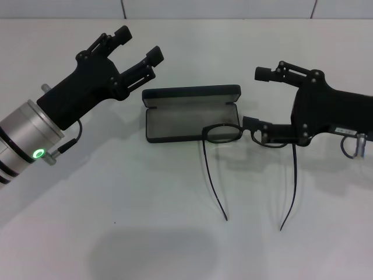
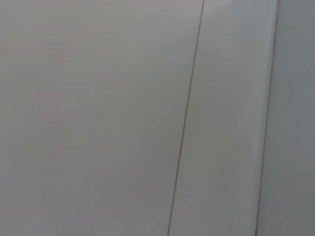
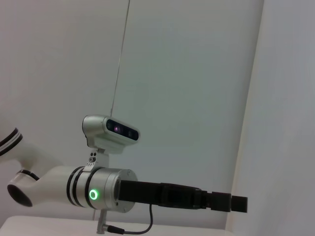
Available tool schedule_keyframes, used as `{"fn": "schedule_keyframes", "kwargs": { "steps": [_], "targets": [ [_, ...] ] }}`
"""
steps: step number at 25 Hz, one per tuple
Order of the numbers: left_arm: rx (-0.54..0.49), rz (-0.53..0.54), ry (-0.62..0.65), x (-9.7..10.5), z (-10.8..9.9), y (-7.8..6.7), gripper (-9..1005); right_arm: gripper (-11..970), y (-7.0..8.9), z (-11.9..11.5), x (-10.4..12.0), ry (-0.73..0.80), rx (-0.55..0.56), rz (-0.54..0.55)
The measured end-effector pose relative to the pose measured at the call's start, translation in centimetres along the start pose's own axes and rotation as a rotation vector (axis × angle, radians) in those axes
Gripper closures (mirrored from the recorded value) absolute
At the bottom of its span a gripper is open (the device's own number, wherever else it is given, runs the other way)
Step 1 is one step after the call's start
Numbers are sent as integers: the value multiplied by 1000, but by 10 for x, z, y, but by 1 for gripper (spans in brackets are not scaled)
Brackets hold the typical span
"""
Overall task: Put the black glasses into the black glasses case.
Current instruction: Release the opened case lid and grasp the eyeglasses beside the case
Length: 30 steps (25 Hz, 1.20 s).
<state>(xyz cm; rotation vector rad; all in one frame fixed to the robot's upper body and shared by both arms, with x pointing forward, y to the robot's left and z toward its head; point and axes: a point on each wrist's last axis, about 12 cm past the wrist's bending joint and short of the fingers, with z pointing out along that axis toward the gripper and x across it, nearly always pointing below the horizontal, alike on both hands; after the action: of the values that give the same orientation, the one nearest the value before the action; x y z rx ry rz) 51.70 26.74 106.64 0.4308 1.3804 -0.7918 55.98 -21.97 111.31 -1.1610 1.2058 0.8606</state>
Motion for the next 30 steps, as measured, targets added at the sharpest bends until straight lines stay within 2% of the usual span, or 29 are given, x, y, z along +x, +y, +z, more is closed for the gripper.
{"fn": "schedule_keyframes", "kwargs": {
  "steps": [2,5,8,13,20,25,30],
  "targets": [
    [0,0,0,0,0,0,121,105,-8,0,-4,21,7,32],
    [2,-1,3,1,0,-1,121,105,-27,-2,-17,128,10,109],
    [3,0,5,1,0,-1,121,105,-48,-1,-36,326,-1,144],
    [1,2,7,2,-1,-1,121,105,-64,14,-58,649,-11,151],
    [4,0,13,4,3,-2,121,108,-63,52,-57,840,-79,121],
    [17,-3,20,6,10,-2,121,110,-53,76,-49,913,-132,100],
    [16,-4,22,6,11,-2,121,113,-49,93,-40,959,-121,59]
  ]
}}
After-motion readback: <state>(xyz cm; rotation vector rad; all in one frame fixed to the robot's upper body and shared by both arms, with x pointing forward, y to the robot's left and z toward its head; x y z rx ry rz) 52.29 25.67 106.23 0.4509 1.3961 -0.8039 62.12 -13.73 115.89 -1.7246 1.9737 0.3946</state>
